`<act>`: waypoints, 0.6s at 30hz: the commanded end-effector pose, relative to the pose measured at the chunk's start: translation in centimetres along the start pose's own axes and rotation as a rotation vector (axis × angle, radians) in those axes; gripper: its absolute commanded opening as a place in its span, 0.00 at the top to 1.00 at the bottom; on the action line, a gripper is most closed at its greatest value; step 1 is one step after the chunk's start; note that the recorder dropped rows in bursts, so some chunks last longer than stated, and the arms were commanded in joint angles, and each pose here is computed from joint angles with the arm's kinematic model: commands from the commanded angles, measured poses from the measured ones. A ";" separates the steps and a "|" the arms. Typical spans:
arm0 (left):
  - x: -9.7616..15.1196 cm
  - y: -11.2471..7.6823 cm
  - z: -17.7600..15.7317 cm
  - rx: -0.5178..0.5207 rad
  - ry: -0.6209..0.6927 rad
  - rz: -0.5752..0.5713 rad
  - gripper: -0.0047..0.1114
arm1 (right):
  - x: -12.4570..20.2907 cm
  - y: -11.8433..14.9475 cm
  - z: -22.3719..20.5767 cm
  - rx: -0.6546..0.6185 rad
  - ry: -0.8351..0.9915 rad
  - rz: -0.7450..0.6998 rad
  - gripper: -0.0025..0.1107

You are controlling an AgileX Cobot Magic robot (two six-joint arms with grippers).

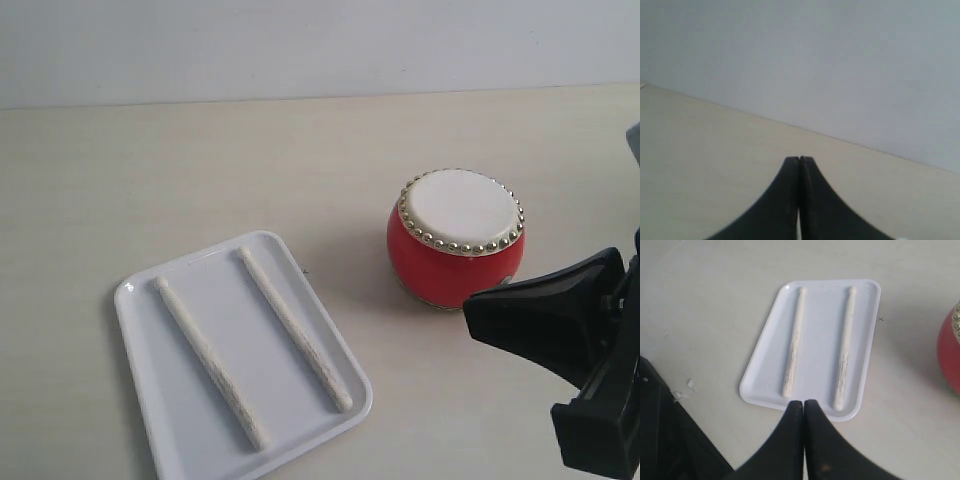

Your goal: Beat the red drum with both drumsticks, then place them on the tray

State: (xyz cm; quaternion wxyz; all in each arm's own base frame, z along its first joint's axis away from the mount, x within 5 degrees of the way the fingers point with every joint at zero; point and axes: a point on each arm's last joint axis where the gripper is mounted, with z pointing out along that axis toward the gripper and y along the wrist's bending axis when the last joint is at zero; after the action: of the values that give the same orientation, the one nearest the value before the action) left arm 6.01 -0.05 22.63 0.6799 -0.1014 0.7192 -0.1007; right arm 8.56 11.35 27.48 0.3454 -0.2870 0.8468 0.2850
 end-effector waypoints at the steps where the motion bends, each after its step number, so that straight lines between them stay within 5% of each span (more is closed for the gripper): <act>1: 2.5 1.2 -0.3 -0.084 -0.010 0.005 0.96 | 0.0 -0.1 0.0 0.003 -0.007 -0.001 0.98; 10: 3.4 1.5 -0.3 -0.111 0.103 0.168 0.96 | 0.0 -0.1 0.0 0.003 -0.008 -0.001 0.98; 18: 3.7 1.7 -0.4 -0.125 0.137 0.203 0.96 | 0.0 0.0 0.0 -0.001 -0.011 0.006 0.98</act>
State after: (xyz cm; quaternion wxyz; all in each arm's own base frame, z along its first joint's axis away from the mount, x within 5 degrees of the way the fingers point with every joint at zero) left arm 5.47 0.45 18.65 0.6288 -0.0705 0.7743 -0.0064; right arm 8.56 11.35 27.48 0.3454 -0.2870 0.8468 0.2850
